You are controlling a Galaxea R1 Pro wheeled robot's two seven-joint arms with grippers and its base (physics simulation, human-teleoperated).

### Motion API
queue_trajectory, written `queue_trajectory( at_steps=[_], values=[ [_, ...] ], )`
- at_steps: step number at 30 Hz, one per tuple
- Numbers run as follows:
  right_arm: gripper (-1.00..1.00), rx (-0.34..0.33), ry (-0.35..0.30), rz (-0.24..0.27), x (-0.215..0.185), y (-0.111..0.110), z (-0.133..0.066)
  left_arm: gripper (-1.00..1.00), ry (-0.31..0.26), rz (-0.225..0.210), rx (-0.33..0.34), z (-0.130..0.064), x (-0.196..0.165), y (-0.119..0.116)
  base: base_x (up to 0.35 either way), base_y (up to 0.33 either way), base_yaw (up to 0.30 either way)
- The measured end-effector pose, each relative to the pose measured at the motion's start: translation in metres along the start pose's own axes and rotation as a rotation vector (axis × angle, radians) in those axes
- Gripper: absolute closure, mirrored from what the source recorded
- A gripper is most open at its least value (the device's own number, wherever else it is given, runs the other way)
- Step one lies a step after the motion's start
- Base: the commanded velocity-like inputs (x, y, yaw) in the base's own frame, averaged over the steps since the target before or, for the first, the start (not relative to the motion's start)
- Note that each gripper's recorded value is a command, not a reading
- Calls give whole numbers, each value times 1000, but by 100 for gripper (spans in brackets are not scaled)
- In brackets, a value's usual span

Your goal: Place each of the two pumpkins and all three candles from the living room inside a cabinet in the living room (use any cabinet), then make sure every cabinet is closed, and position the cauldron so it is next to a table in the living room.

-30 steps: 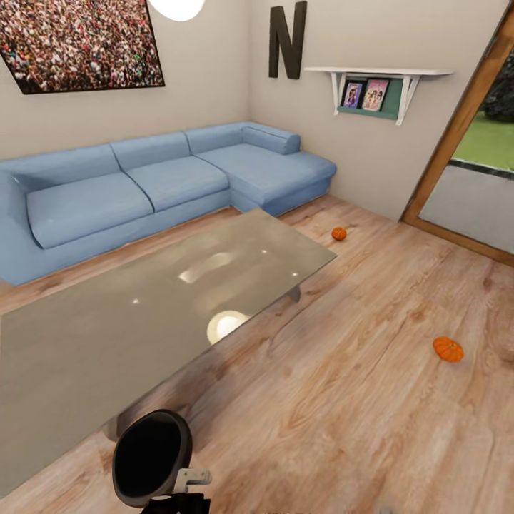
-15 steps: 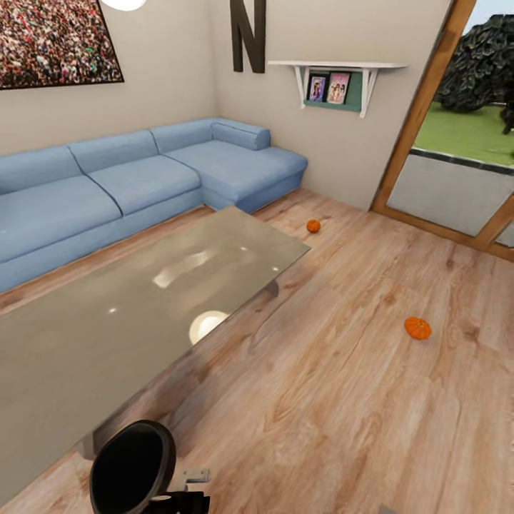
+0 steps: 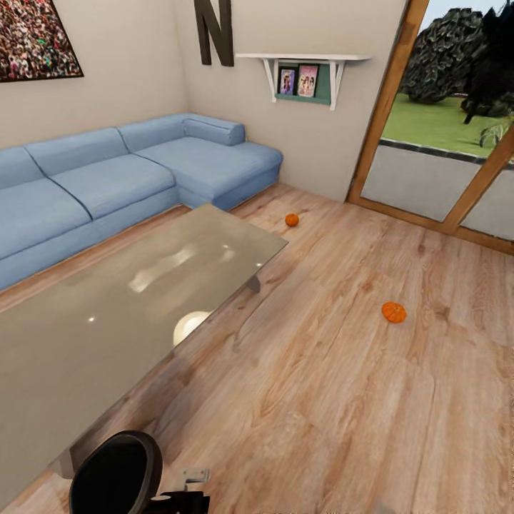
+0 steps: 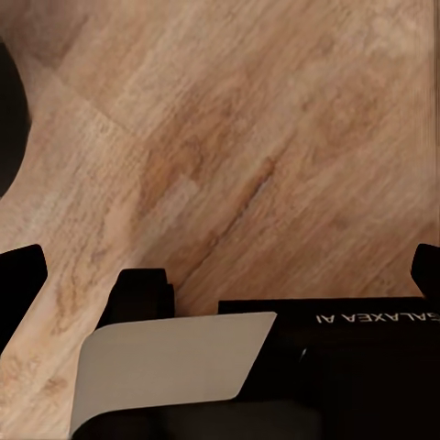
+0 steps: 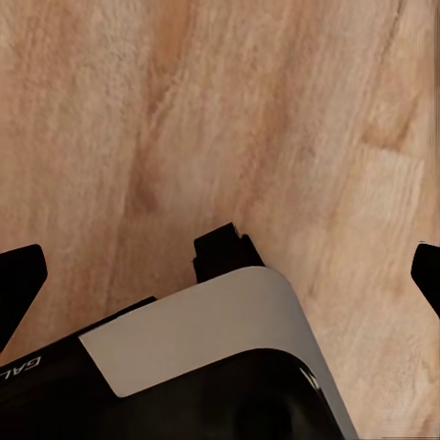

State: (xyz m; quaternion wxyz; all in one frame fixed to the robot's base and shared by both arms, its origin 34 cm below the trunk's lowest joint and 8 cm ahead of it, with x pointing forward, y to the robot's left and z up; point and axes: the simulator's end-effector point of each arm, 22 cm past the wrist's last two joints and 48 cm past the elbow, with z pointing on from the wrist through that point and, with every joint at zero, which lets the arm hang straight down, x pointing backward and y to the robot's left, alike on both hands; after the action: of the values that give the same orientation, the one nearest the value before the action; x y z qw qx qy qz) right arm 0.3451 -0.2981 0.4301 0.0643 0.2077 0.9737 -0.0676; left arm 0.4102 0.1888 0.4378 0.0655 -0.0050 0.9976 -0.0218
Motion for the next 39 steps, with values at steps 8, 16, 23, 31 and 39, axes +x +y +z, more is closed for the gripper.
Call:
queue_trajectory(
  at_steps=[8, 16, 23, 31, 39],
  values=[
    [-100, 0, 4, -2, 2, 1, 1, -100, 7, 0, 0, 2, 3, 0, 0, 0, -238],
    [-100, -3, 3, -3, 2, 2, 1, -100, 6, 2, 0, 1, 3, 0, 0, 0, -276],
    [-100, -4, 0, -2, 1, 3, 0, -100, 2, 5, 1, 1, 1, 0, 0, 0, -278],
    [-100, -6, -6, 0, -2, 4, -1, -100, -4, 6, 2, -1, -1, -1, 0, 0, -279],
    [-100, -10, -10, 0, -3, 5, -2, -100, -10, 7, 3, -2, -4, -2, 0, 0, -278]
  ],
)
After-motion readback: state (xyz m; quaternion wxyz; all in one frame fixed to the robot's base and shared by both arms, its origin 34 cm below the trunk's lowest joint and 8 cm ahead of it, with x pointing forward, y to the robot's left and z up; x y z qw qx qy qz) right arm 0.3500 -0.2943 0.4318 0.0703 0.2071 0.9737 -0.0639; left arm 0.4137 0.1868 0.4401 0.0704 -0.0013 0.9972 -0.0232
